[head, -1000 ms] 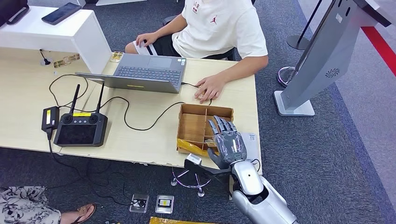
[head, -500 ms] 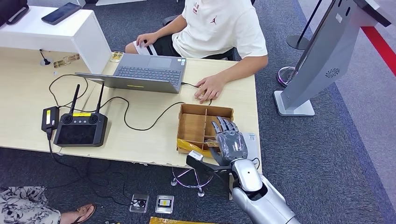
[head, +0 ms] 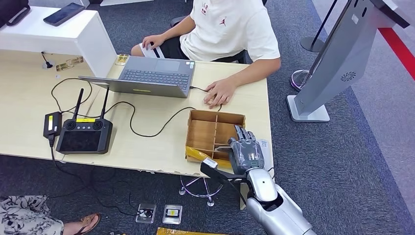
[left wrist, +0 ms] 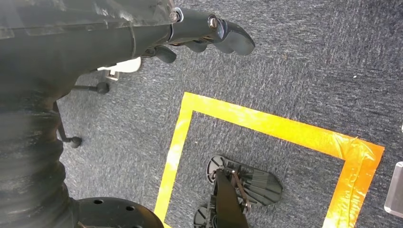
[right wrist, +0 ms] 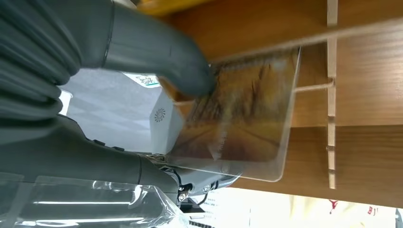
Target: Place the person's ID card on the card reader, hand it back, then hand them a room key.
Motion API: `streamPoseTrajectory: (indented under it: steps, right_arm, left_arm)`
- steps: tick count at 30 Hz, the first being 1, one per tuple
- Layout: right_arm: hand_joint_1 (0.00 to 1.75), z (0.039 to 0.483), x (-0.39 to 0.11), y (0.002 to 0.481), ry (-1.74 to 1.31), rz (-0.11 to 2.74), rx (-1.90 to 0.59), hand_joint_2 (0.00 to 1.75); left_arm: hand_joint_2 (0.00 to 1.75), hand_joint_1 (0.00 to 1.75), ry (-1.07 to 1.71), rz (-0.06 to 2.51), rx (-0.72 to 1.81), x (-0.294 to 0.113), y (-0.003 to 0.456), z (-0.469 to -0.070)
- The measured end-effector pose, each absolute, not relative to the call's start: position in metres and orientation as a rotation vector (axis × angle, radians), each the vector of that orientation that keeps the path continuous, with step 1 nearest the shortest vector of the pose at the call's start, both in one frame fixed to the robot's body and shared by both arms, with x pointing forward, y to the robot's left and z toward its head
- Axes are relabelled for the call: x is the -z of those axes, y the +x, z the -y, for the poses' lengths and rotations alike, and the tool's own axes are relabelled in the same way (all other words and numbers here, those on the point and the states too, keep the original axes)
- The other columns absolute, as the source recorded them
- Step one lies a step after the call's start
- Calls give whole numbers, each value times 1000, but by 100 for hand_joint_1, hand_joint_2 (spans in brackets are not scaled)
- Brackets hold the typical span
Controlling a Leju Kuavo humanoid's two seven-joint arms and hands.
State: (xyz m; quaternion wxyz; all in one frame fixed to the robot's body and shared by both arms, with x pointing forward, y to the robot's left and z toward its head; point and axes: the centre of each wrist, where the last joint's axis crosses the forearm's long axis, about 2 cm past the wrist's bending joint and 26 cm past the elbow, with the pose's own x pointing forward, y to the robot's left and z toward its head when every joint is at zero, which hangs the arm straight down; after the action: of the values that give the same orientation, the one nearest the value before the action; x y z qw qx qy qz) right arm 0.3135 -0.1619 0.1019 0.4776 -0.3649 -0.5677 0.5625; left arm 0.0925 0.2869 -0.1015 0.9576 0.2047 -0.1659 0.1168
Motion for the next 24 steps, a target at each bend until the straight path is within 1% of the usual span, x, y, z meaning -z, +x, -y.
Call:
streamPoseTrajectory:
  steps: [2, 11, 12, 14, 16, 17, 19, 20, 21, 24]
  right_arm:
    - [152, 163, -102, 313, -895, 1382, -1372, 175]
    - [152, 166, -101, 312, -902, 1378, -1371, 175]
    - [149, 166, -101, 312, -903, 1378, -1371, 175]
    - [139, 167, -101, 312, -905, 1377, -1371, 175]
    - [120, 167, -101, 312, -908, 1377, -1373, 175]
    - [105, 167, -101, 312, -911, 1378, -1375, 175]
    - [45, 167, -102, 311, -917, 1381, -1379, 175]
    - [20, 167, -102, 311, -919, 1383, -1381, 175]
    - [2, 167, -103, 311, -921, 1386, -1381, 175]
    - [0, 167, -104, 311, -929, 1398, -1384, 175]
  left_arm:
    - [175, 0, 416, 337, -237, 102, 93, -287]
    - [175, 0, 415, 337, -237, 101, 93, -287]
    - [175, 0, 415, 337, -237, 101, 93, -287]
    - [175, 0, 415, 337, -237, 101, 93, -287]
    - [175, 0, 415, 337, -237, 101, 93, -287]
    - [175, 0, 415, 337, -237, 101, 93, -287]
    - [175, 0, 415, 337, -238, 101, 93, -287]
    - [175, 0, 416, 337, -238, 101, 93, -287]
    - [175, 0, 416, 337, -239, 101, 93, -287]
    - [175, 0, 417, 337, -239, 101, 93, -287]
